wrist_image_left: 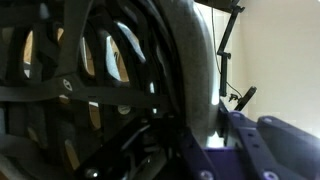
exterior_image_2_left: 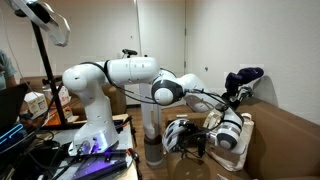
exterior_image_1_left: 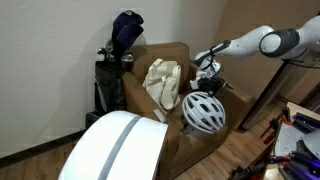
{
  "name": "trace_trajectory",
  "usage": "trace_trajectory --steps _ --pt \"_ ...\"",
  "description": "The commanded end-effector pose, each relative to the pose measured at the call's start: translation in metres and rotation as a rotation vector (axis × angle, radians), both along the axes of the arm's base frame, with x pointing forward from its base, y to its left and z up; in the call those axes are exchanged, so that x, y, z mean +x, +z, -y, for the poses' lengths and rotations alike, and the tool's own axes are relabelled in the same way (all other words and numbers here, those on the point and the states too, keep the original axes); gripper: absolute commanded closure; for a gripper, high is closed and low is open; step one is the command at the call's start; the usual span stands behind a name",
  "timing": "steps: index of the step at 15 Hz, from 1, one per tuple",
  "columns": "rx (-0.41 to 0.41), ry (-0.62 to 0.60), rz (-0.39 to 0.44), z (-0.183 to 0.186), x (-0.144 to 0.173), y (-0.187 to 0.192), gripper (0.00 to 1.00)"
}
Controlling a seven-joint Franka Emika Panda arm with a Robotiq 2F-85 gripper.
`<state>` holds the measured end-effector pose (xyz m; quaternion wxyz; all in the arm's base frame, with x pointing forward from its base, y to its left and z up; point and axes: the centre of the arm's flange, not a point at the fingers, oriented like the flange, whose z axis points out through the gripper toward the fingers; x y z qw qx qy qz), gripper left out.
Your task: Move the white object from one arm of the couch to the other,put the remote on the left arm of the couch and then move the helmet to the corner
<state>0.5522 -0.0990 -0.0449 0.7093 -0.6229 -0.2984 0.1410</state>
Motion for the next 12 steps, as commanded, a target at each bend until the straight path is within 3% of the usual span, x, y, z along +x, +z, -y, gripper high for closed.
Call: trace_trajectory --steps 1,2,6,7,12 --pt "-0.003 0.0 -0.004 0.0008 -0.0005 -0.0003 0.9" --pt "-0.006 -0.001 -0.003 0.0013 -0.0005 -0.0007 0.65" --pt "-0.008 -0.002 -0.002 0.0014 -0.0003 -0.001 0.65" --pt "-0.008 -0.002 -0.002 0.0014 -0.0003 -0.001 0.9" --pt "-0.021 -0.063 -0.009 0.0015 -0.0011 -0.0019 0.9"
